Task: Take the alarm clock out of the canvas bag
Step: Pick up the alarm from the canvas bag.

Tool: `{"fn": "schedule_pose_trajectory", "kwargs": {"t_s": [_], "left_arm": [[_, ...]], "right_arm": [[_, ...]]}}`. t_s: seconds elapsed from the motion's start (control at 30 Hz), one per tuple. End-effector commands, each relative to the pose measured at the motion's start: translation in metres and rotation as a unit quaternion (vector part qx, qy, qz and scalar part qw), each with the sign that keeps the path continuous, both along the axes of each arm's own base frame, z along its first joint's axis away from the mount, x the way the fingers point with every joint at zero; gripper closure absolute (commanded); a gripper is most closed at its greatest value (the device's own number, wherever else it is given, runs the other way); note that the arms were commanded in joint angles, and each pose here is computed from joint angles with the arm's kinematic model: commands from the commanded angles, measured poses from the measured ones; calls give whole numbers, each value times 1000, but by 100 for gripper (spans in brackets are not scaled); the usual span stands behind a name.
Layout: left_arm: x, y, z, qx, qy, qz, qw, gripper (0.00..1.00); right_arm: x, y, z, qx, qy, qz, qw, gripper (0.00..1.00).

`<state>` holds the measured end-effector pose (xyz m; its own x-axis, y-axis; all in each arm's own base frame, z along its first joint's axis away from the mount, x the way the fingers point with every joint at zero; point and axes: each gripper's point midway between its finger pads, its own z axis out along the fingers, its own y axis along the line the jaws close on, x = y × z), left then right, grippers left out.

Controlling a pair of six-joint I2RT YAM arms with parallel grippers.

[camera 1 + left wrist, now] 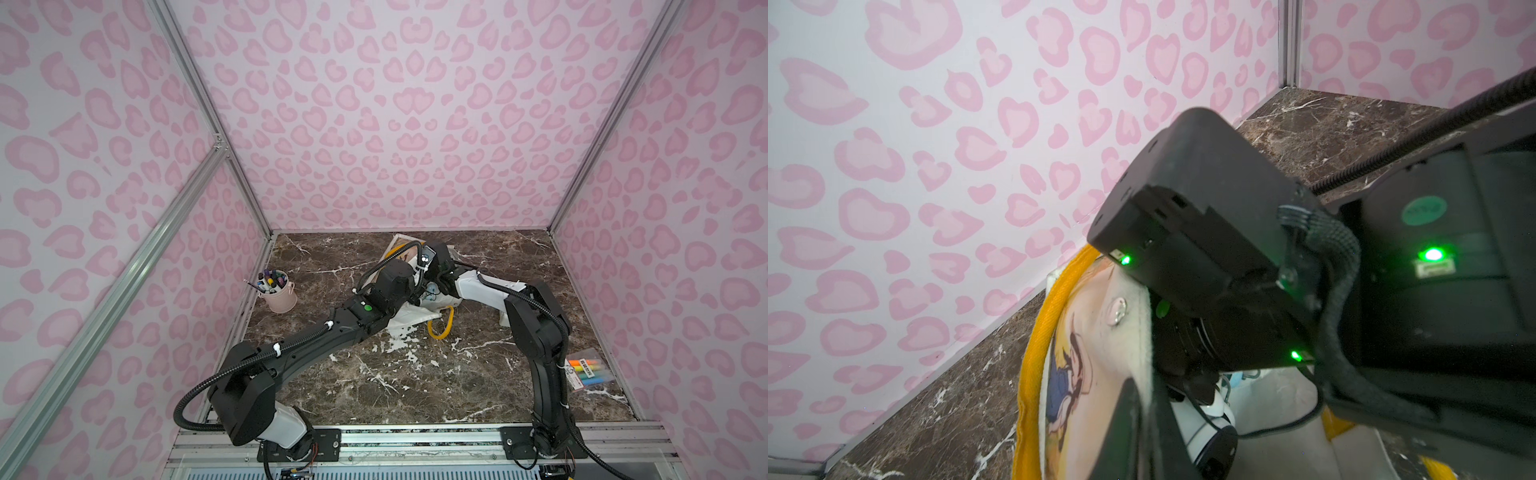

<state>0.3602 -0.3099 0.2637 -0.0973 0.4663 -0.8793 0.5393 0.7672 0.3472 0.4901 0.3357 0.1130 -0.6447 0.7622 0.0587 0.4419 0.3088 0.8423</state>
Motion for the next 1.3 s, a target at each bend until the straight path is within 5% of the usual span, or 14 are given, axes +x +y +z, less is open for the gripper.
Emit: {"fn": "schedule_pose_trajectory", "kwargs": {"t_s": [0.0, 0.3, 1.27], "left_arm": [[-2, -16, 42, -58, -59, -29, 996, 97], [7, -7, 36, -46, -57, 8, 997, 97], [45, 24, 33, -29, -39, 146, 988, 97]], "right_arm": [[2, -8, -9, -44, 0, -1, 999, 72], [-8, -9, 3, -37, -30, 19, 999, 81], [-89, -63, 51, -78, -59, 79, 992, 81]]}}
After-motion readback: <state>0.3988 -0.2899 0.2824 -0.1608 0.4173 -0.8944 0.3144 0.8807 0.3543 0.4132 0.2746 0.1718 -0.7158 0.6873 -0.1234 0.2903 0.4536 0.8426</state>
